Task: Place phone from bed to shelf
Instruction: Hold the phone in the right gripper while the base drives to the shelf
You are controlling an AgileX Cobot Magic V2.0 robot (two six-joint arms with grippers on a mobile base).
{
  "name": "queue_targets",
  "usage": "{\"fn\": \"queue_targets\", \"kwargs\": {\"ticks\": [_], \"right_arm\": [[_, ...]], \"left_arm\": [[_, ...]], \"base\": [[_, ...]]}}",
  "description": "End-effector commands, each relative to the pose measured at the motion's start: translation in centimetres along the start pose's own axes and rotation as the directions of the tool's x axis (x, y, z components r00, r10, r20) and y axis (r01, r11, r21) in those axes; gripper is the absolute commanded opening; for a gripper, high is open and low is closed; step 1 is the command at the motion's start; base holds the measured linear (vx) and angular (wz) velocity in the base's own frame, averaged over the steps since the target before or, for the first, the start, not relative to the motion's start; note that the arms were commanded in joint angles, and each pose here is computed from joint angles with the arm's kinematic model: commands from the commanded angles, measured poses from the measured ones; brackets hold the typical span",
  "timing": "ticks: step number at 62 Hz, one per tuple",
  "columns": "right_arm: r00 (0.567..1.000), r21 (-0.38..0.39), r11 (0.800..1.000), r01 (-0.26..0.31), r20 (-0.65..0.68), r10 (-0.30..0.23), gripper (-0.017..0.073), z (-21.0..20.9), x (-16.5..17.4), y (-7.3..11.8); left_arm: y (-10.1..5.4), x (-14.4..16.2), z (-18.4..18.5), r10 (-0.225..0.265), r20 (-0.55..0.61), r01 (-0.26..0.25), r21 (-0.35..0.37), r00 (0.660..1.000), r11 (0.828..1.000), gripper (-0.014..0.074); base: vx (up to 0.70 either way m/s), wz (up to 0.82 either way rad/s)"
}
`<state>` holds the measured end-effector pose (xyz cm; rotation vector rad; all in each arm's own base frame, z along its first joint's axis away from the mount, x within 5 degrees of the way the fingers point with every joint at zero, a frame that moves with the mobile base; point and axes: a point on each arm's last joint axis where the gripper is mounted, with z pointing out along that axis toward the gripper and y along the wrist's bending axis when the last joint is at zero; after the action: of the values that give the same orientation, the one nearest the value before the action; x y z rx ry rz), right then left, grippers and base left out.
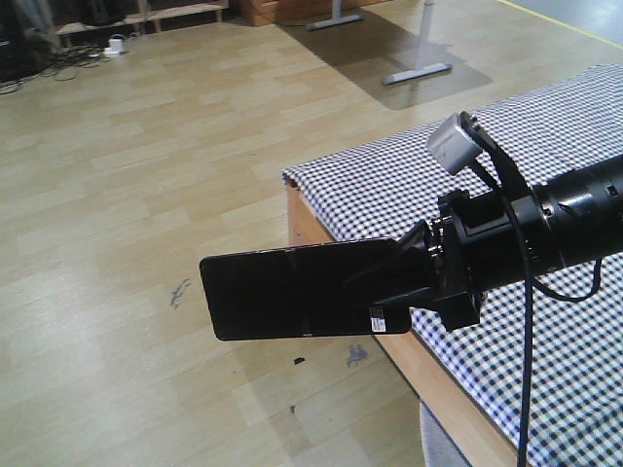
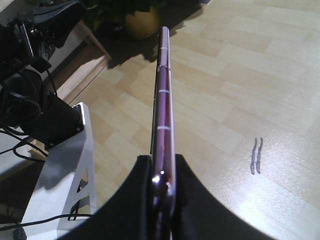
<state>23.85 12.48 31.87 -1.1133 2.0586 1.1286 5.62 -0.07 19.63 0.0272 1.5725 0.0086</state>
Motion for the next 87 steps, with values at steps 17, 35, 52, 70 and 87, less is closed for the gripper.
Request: {"fn": "queue_targets", "kwargs": {"ticks": [17, 35, 52, 70, 87], "right_arm": [[0.997, -0.091, 0.995, 0.034, 0.072, -0.028, -0.0001, -0.93, -1.29, 2.05], [0.997, -0.091, 0.995, 0.034, 0.072, -0.028, -0.0001, -0.93, -1.29, 2.05], [0.997, -0.091, 0.995, 0.035, 0.072, -0.029, -0.0001, -0.93, -1.29, 2.05], [0.997, -0.091, 0.995, 0.034, 0.072, -0.028, -0.0001, -0.93, -1.29, 2.05], [0.997, -0.091, 0.995, 0.034, 0.072, -0.028, -0.0001, -0.93, -1.29, 2.05]], "left_arm": [[0.04, -1.58, -0.20, -0.012, 0.107, 0.012, -0.001, 0.994, 1.000, 0.0001], [0.04, -1.58, -0.20, -0.012, 0.107, 0.012, -0.001, 0.994, 1.000, 0.0001], [0.04, -1.58, -0.20, -0.012, 0.107, 0.012, -0.001, 0.994, 1.000, 0.0001], [0.04, -1.58, -0.20, -0.012, 0.107, 0.012, -0.001, 0.994, 1.000, 0.0001], [0.04, -1.58, -0.20, -0.012, 0.107, 0.012, -0.001, 0.994, 1.000, 0.0001]], "base": [[-0.05, 0.28], [0.01, 0.33], [0.10, 0.41], [0.16, 0.46], [0.20, 0.23]]}}
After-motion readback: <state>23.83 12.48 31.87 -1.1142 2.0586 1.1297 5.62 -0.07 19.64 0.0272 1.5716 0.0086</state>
